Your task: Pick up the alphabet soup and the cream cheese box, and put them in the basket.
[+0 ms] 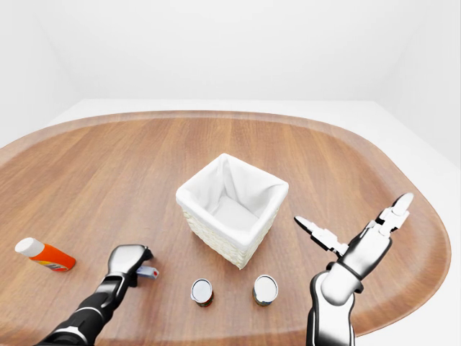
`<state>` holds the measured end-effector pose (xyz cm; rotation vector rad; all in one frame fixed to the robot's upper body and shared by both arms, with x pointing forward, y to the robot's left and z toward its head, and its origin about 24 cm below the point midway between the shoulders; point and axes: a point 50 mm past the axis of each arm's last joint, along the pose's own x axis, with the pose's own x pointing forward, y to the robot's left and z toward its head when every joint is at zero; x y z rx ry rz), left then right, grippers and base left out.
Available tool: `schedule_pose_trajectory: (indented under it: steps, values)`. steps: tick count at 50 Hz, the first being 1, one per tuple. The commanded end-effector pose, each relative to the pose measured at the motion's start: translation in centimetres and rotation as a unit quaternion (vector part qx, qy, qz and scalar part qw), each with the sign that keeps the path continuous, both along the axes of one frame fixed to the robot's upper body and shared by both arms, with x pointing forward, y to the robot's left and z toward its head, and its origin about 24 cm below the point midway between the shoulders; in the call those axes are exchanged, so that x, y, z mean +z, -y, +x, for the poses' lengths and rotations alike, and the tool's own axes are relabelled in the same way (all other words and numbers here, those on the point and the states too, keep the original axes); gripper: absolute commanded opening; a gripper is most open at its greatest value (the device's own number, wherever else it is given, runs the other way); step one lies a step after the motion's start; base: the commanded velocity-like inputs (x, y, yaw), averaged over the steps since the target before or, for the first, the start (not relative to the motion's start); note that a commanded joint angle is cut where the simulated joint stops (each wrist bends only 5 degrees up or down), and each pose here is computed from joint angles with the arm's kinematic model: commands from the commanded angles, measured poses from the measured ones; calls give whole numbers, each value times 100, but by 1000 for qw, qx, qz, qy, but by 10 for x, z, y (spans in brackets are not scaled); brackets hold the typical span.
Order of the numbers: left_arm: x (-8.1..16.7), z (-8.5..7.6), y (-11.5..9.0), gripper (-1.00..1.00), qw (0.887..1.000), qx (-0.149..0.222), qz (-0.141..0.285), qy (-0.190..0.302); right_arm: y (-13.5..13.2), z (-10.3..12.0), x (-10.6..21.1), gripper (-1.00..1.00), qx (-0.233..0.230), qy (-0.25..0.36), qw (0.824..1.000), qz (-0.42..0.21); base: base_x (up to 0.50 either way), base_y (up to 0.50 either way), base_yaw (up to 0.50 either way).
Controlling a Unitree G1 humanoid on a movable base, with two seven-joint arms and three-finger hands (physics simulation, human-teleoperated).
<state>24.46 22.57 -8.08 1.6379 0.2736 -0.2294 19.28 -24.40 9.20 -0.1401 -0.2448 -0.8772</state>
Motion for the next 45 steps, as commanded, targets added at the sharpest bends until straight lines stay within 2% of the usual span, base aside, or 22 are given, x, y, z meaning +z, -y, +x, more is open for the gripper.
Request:
schedule_pose_trajectory:
  steps: [1, 9, 15, 33, 37, 39, 45]
  values:
    - [4, -11, -25, -100, 999, 37, 7, 13, 0, 0, 0, 100, 1, 0, 1000, -1, 0, 0, 0]
    - [22, 0, -29, -100, 994, 73, -33, 78, 0, 1, -1, 100, 1, -1, 1000, 0, 0, 0, 0]
    - [44, 2, -29, -100, 985, 80, -61, 139, 0, 1, -1, 100, 1, -2, 1000, 0, 0, 0, 0]
    - [91, 7, -32, -100, 971, 98, -123, 179, 0, 1, 0, 100, 1, -2, 1000, 0, 0, 0, 0]
    - [97, 9, -32, -100, 969, 97, -129, 185, 0, 2, -1, 100, 1, -3, 1000, 2, 0, 0, 0]
    - [100, 11, -30, -100, 970, 89, -115, 197, 0, 2, -1, 100, 1, -4, 1000, 2, 0, 0, 0]
    - [119, 14, -28, -100, 962, 87, -145, 214, 1, 2, -1, 100, 1, -4, 1000, 2, 0, 0, 0]
